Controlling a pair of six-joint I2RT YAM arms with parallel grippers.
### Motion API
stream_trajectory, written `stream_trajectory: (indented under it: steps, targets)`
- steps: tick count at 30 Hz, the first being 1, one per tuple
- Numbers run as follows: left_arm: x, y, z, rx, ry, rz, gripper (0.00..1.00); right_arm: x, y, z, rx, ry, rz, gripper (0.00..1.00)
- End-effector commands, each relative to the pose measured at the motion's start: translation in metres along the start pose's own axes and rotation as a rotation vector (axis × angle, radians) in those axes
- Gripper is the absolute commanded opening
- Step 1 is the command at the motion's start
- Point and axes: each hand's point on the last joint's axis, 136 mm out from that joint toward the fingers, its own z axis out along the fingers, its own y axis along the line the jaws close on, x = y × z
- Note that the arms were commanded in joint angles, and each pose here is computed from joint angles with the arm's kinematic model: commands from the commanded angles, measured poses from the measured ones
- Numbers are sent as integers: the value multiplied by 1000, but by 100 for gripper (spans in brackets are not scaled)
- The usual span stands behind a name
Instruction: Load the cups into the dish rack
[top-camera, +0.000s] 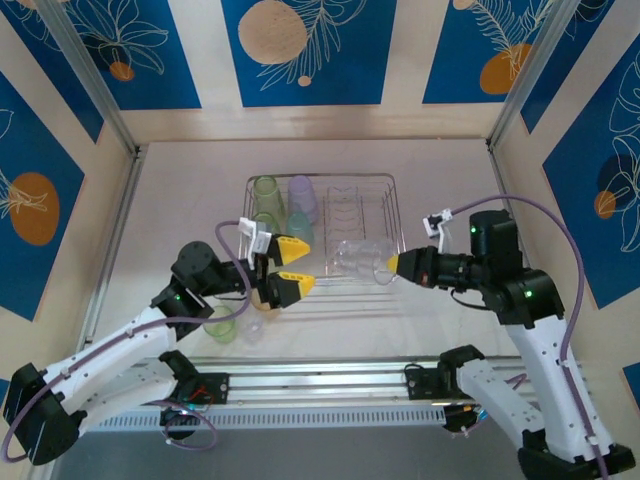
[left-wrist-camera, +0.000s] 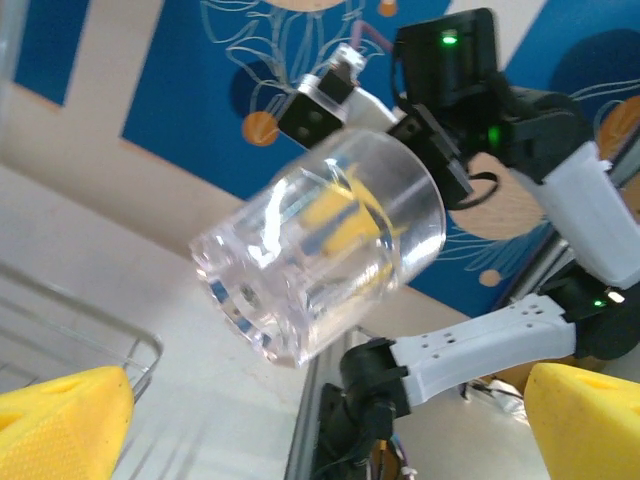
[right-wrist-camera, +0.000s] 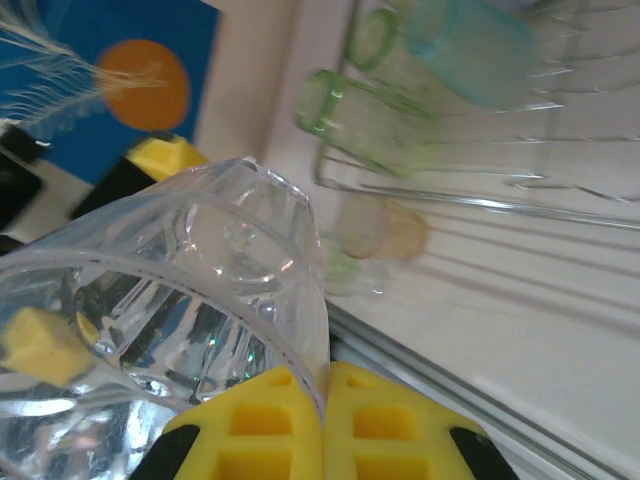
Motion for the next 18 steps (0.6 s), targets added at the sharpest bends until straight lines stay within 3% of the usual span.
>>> stream_trajectory:
  steps: [1, 10, 18]
  targets:
    - [-14, -30, 9, 143, 14, 69, 100, 2, 38, -4, -269, 95, -8, 0]
    - [3, -12, 28, 116, 95, 34, 100, 9, 51, 7, -336, 165, -38, 0]
    - [-4, -17, 32, 150, 68, 24, 100, 22, 49, 26, -322, 241, -54, 0]
